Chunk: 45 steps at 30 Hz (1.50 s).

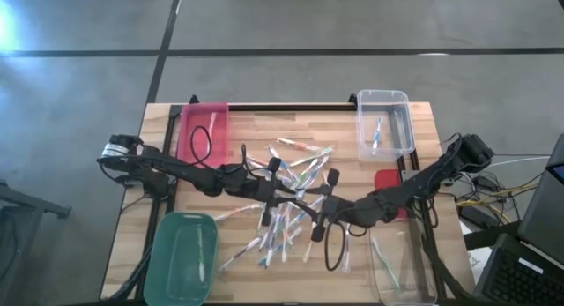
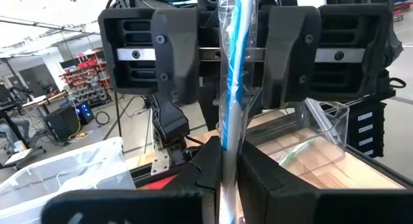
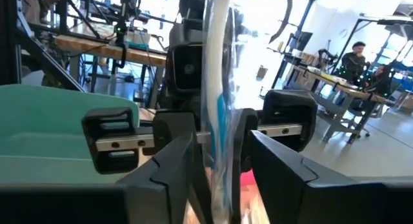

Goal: Pick & Place Toothbrushes
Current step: Put the blue toothbrush into the top transparent bin

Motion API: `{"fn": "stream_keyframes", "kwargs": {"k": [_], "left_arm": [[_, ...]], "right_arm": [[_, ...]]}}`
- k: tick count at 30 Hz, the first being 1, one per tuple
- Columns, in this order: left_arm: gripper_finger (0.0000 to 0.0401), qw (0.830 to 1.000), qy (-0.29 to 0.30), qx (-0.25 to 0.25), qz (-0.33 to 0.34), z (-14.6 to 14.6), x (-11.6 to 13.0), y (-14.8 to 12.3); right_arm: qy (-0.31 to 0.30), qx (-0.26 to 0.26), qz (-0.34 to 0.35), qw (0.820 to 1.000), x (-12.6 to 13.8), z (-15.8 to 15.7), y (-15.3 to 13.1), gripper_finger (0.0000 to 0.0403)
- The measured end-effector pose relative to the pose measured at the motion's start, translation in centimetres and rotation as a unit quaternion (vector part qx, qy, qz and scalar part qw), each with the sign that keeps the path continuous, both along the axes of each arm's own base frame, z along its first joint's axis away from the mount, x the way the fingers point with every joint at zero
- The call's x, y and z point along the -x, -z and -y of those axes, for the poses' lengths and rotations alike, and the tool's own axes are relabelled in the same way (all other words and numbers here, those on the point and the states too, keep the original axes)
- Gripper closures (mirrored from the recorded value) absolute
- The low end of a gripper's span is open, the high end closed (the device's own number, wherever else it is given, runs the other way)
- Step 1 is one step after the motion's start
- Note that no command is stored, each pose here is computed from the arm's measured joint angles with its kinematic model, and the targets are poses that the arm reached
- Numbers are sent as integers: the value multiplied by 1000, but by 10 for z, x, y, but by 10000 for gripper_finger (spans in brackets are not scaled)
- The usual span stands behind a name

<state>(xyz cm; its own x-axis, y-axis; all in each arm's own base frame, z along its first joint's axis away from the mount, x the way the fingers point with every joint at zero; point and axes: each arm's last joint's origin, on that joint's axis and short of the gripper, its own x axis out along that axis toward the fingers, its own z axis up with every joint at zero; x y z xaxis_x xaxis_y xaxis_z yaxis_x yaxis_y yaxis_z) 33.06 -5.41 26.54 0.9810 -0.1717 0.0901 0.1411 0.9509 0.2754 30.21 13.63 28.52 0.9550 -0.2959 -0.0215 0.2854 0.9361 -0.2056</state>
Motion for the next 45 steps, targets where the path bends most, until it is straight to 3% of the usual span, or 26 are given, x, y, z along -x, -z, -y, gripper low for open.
{"fn": "stream_keyframes", "kwargs": {"k": [14,31,39,45], "left_arm": [[368,1000,0,2,-1,0,0,0],[359,1000,-1,6,-12,0,0,2],[280,1000,-4,-17,-22,1,0,5],[204,995,-78,-32,-53,-4,2,7]], "right_arm": [[0,0,-4,1000,0,0,3,383],[0,7,-16,1000,0,0,5,382],[1,7,-19,1000,0,1,6,382],[5,2,-36,999,0,1,10,381]]}}
